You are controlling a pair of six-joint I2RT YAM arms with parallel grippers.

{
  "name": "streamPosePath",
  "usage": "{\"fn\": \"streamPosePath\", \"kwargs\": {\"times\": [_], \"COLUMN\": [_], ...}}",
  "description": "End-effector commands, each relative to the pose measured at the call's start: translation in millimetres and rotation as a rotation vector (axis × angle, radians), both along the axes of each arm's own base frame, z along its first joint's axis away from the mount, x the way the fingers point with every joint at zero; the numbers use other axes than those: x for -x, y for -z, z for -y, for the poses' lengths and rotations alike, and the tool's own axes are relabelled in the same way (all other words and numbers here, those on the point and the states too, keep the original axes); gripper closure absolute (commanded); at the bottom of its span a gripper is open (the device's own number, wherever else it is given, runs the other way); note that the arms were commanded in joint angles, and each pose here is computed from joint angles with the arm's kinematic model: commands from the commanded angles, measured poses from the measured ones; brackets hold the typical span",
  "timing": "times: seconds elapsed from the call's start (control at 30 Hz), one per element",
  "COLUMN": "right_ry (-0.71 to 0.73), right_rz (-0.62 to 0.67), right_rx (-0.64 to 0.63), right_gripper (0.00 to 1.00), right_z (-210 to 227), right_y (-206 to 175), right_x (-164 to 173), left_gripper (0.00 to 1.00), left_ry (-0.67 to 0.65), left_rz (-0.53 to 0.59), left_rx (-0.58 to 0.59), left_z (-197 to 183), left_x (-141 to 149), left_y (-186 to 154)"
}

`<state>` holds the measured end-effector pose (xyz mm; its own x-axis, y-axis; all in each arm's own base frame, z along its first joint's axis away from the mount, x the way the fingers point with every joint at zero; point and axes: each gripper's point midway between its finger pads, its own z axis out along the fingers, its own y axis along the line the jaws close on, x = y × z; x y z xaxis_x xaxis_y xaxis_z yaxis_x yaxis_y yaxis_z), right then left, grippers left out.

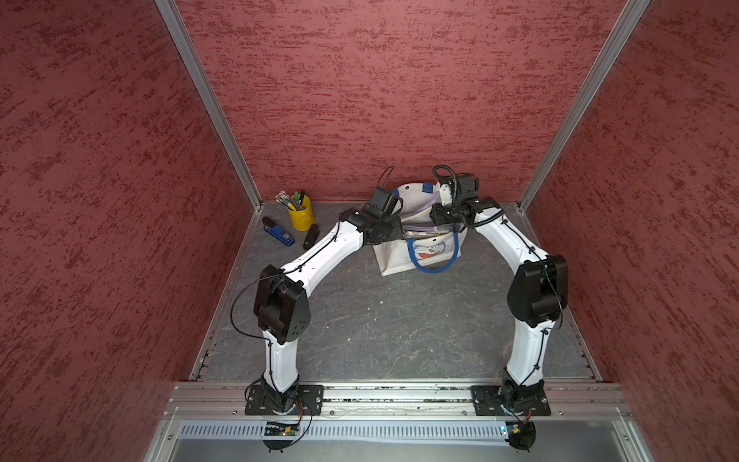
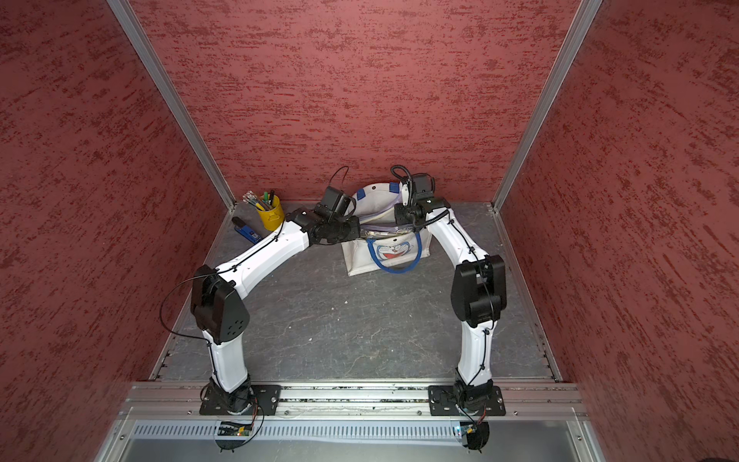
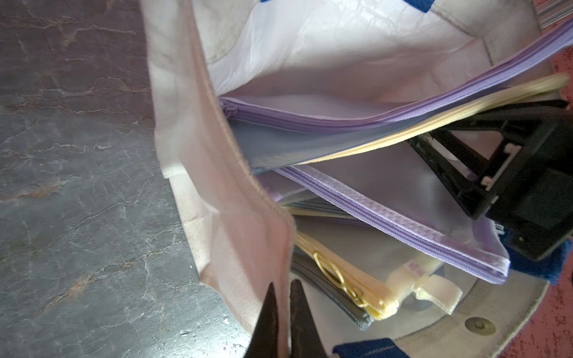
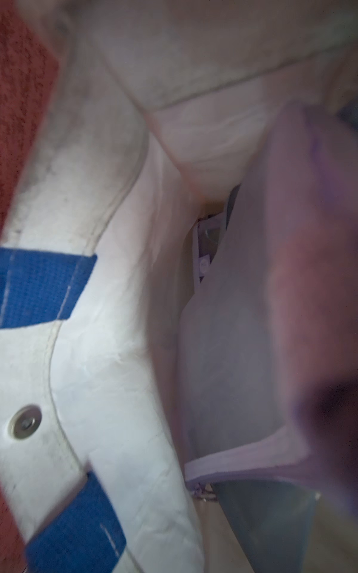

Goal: Put the pencil pouch into the canvas bag
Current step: Place the pencil pouch in the canvas bag.

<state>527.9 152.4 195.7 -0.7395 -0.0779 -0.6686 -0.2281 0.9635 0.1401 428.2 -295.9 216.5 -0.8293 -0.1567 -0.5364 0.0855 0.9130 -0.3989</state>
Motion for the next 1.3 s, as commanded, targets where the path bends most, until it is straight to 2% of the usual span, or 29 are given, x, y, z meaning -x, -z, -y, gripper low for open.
{"fn": "streamPosePath", "kwargs": {"times": [0.0, 0.17, 0.23, 0.47, 0.67, 0.77, 1.03, 1.17, 1.27], "right_ry": [-0.012, -0.039, -0.044, -0.082, -0.106, -0.104, -0.040, -0.026, -0.030], "right_rz": [0.012, 0.097, 0.120, 0.195, 0.124, 0.070, -0.010, -0.027, 0.028], "right_rx": [0.062, 0.062, 0.059, 0.028, 0.007, 0.016, -0.022, -0.017, -0.025], "right_gripper": [0.53, 0.33, 0.29, 0.31, 0.35, 0.37, 0.43, 0.43, 0.41], "right_z": [0.8, -13.0, -17.3, -46.9, -68.9, -69.5, -50.5, -47.1, -49.7], "right_y": [-22.0, -86.3, -104.1, -140.4, -93.3, -58.0, 2.8, 8.5, -18.8], "right_x": [12.9, 30.5, 36.2, 30.2, 3.2, 3.6, 10.0, 8.8, 5.8], "left_gripper": [1.00, 1.00, 1.00, 1.00, 1.00, 1.00, 1.00, 1.00, 1.00], "left_ry": [0.013, 0.008, 0.011, 0.017, 0.023, 0.018, 0.015, 0.021, 0.025], "left_rz": [0.066, 0.063, 0.063, 0.053, 0.061, 0.071, 0.083, 0.076, 0.075], "left_rx": [0.032, 0.039, 0.044, 0.050, 0.059, 0.072, 0.087, 0.087, 0.091], "left_z": [-3.7, -8.6, -9.8, -13.3, -12.6, -13.7, -18.7, -18.5, -18.6], "left_x": [-1.7, -1.1, -0.1, 5.2, 5.1, 2.6, -1.0, -0.1, -0.4], "left_y": [-26.8, -23.2, -23.0, -17.0, -20.7, -27.4, -37.1, -35.0, -34.9]}}
